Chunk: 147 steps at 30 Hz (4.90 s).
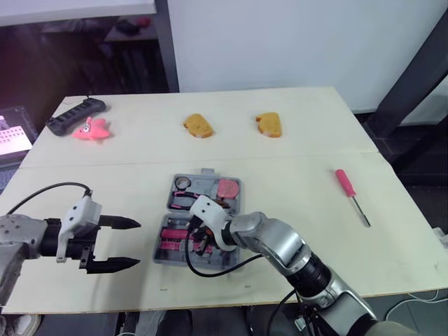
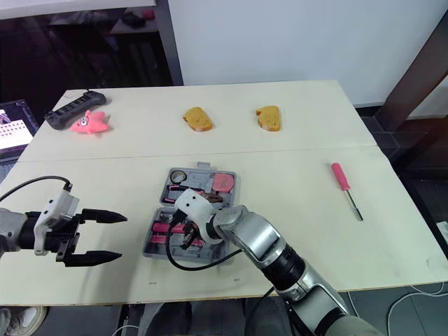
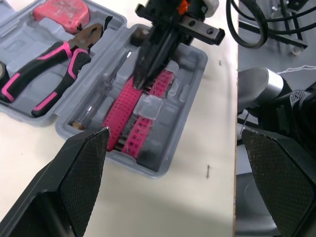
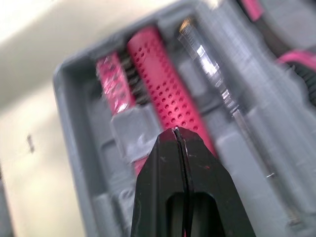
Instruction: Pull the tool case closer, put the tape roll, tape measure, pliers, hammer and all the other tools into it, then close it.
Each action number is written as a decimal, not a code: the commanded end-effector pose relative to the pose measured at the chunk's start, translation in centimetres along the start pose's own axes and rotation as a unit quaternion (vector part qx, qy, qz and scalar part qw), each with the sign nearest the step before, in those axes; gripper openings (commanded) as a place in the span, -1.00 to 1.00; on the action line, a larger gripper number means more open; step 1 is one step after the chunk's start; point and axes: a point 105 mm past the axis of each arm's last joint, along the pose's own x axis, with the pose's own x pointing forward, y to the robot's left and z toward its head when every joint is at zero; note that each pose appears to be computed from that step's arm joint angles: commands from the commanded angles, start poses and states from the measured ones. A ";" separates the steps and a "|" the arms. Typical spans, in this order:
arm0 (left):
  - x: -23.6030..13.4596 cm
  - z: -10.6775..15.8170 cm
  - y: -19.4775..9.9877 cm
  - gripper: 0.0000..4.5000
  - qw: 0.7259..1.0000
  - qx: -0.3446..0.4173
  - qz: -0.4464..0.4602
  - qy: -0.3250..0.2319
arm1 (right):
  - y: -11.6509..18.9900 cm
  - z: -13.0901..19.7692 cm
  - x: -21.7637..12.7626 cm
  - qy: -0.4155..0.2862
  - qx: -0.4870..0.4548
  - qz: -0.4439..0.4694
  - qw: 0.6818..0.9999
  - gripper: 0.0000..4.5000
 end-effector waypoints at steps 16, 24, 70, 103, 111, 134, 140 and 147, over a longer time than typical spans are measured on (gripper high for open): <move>-0.3 1.0 0.2 1.00 1.000 0.017 0.010 -0.007 | 1.3 2.5 -0.9 -0.092 -0.043 0.056 0.993 -1.00; -0.2 1.1 0.3 1.00 1.000 0.018 0.012 -0.008 | -0.1 1.9 0.1 -0.084 -0.062 0.021 0.994 -1.00; -1.8 0.0 1.8 1.00 0.996 -0.004 0.080 -0.026 | -1.1 6.3 -7.2 -0.275 -0.106 -0.016 0.955 -1.00; -18.2 -11.0 2.8 1.00 0.910 -0.111 0.392 0.077 | -13.0 -22.0 -30.5 -0.139 0.058 -0.353 0.923 0.98; -13.7 -10.3 3.7 1.00 0.940 -0.090 0.328 0.030 | -13.1 -20.4 -28.4 -0.159 0.090 -0.366 0.912 0.98; 4.3 2.9 -2.5 1.00 0.985 -0.011 0.108 -0.133 | -24.1 -15.4 -25.9 -0.079 0.246 -0.539 0.801 0.98; 4.4 3.0 -2.9 1.00 0.985 -0.011 0.113 -0.131 | -25.1 -15.5 -26.7 -0.052 0.230 -0.536 0.811 0.16; 4.7 3.1 -3.1 1.00 0.984 -0.015 0.118 -0.133 | -25.7 -14.2 -26.0 -0.027 0.216 -0.512 0.831 -0.28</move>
